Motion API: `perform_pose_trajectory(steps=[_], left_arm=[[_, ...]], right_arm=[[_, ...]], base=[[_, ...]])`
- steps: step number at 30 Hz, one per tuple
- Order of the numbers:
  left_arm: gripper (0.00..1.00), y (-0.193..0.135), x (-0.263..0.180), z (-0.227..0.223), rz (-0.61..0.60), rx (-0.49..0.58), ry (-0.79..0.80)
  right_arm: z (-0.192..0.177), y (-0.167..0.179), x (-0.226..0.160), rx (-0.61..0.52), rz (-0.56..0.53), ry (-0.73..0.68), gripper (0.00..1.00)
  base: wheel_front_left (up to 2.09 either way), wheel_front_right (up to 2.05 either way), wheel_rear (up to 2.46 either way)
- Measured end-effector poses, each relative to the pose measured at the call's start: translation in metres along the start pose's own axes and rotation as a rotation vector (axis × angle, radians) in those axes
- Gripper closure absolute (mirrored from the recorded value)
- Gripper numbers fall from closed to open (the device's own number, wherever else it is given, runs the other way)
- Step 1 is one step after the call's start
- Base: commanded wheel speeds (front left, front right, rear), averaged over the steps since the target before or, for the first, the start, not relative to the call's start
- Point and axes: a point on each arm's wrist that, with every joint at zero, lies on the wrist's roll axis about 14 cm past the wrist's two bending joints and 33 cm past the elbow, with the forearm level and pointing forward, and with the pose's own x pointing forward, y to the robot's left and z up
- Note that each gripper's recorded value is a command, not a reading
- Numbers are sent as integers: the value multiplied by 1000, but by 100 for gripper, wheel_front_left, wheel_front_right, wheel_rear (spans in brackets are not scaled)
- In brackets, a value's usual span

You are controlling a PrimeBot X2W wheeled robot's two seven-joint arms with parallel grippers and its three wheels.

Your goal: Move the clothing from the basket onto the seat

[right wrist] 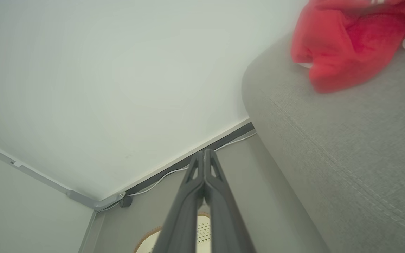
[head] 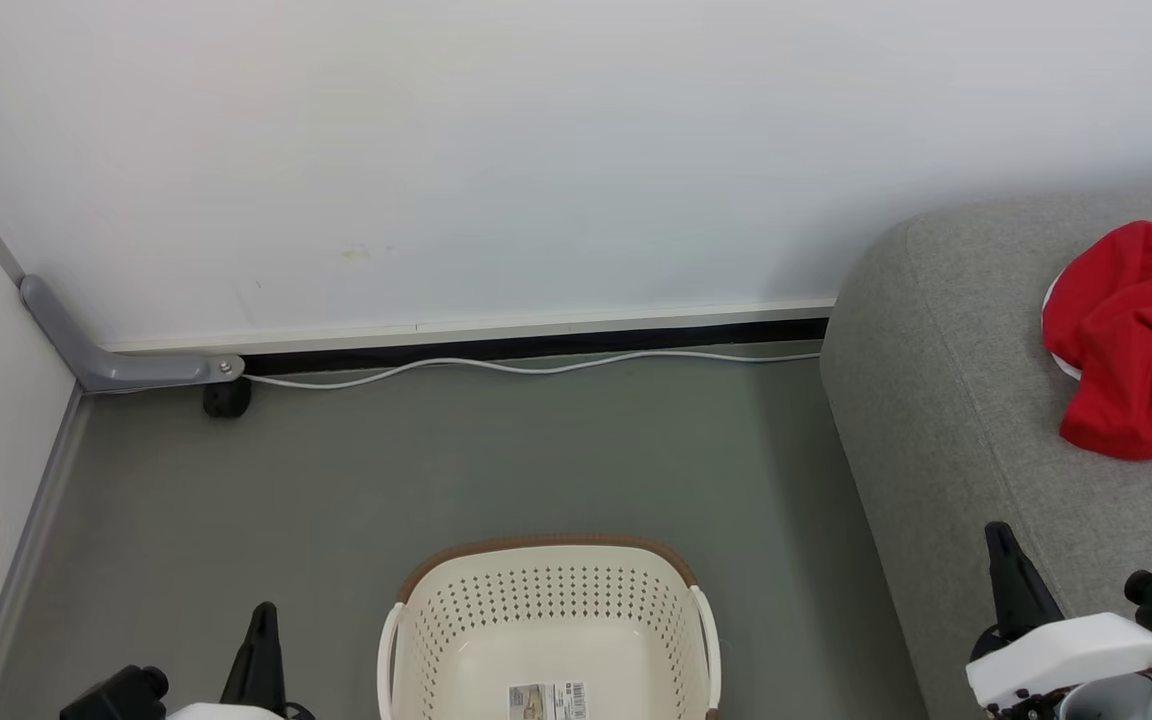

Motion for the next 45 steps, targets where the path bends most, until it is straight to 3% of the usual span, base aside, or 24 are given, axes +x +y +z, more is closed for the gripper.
perform_pose_trajectory(steps=[45], left_arm=[[100, -12, 12, 23, -53, -512, 5]], right_arm=[[16, -2, 8, 519, -25, -27, 100]], base=[[0, 0, 0]])
